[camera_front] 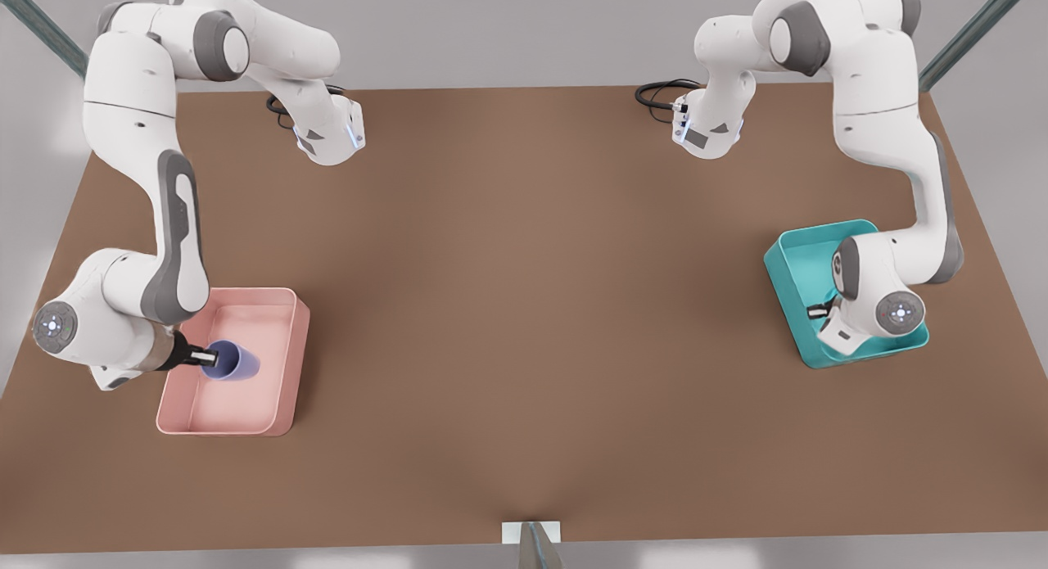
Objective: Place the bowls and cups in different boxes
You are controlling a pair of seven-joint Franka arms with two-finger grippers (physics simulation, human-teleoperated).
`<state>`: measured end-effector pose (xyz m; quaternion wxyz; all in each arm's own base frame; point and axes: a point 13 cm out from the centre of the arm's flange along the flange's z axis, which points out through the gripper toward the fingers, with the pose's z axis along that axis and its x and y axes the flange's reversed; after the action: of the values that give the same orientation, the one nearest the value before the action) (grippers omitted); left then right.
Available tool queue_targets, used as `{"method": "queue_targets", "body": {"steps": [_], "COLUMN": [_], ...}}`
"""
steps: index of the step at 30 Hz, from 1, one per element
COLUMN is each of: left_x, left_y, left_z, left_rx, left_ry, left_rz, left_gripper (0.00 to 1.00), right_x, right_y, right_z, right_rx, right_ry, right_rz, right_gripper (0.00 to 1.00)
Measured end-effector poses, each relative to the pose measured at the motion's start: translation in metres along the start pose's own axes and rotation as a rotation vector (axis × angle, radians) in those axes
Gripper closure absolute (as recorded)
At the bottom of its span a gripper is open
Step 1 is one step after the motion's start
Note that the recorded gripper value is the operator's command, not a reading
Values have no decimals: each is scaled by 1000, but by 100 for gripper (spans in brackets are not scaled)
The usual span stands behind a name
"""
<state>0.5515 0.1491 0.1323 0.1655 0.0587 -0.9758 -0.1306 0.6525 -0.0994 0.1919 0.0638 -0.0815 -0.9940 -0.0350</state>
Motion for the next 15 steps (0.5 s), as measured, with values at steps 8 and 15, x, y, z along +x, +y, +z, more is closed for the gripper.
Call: {"method": "queue_targets", "body": {"steps": [8,15], "left_x": [-3,-21], "left_y": [25,27], "left_z": [43,-53], "left_rx": [20,70], "left_ry": [-32,-171], "left_rz": [-33,-25], "left_gripper": [79,0], "right_x": [2,3], "right_y": [-17,-7], "right_z": [75,29], "right_rx": [-3,18], "right_ry": [80,48], "right_rz": [-77,-128], "right_gripper": [0,0]}}
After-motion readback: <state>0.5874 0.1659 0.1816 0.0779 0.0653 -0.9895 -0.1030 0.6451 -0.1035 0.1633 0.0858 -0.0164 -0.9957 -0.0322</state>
